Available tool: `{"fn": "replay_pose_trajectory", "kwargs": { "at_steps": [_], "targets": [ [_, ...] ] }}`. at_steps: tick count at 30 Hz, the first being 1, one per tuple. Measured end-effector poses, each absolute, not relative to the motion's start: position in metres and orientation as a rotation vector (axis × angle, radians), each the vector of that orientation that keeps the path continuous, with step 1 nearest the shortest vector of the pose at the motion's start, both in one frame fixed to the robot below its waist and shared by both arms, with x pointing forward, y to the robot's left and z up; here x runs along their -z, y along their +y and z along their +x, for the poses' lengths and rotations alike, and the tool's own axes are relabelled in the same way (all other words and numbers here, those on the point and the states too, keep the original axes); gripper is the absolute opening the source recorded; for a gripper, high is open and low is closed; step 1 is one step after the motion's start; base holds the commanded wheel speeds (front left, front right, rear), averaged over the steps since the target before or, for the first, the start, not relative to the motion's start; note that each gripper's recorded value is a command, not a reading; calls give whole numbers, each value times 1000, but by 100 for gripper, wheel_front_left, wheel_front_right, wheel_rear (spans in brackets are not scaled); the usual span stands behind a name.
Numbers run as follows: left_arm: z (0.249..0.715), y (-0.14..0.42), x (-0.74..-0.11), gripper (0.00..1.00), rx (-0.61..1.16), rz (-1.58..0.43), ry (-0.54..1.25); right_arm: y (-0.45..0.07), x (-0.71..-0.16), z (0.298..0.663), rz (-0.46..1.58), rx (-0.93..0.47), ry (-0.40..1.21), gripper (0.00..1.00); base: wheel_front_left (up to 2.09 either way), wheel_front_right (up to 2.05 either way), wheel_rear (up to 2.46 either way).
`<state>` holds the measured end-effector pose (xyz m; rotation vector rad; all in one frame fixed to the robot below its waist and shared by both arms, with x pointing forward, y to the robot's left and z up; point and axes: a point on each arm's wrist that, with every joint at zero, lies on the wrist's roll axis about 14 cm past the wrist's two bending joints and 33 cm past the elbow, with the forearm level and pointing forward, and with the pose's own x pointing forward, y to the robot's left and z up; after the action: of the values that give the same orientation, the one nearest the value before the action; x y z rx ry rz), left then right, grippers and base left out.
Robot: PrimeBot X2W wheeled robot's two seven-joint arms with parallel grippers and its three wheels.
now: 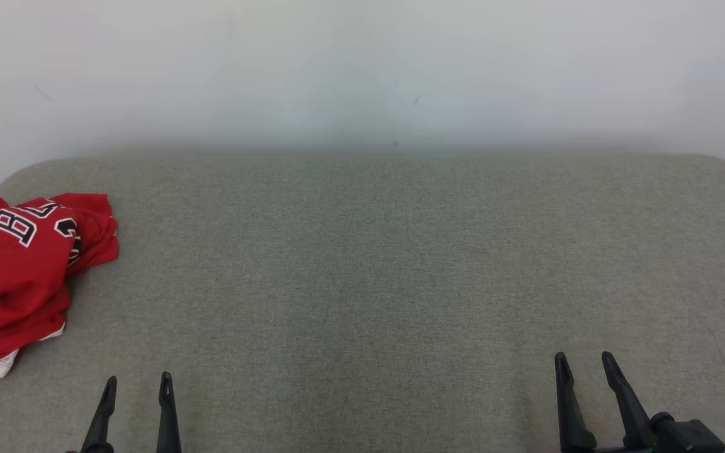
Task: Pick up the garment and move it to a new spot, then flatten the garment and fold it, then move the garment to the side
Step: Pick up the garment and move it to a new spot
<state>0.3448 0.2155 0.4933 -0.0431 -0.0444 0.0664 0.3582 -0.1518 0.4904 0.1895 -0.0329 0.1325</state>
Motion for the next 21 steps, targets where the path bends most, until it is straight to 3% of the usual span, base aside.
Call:
{"fn": "replay_pose_trajectory", "kwargs": {
  "at_steps": [21],
  "targets": [
    [283, 283, -488, 100, -315, -19, -25, -75, -481, 378, 198, -363, 18, 100, 0, 0, 0]
  ]
}}
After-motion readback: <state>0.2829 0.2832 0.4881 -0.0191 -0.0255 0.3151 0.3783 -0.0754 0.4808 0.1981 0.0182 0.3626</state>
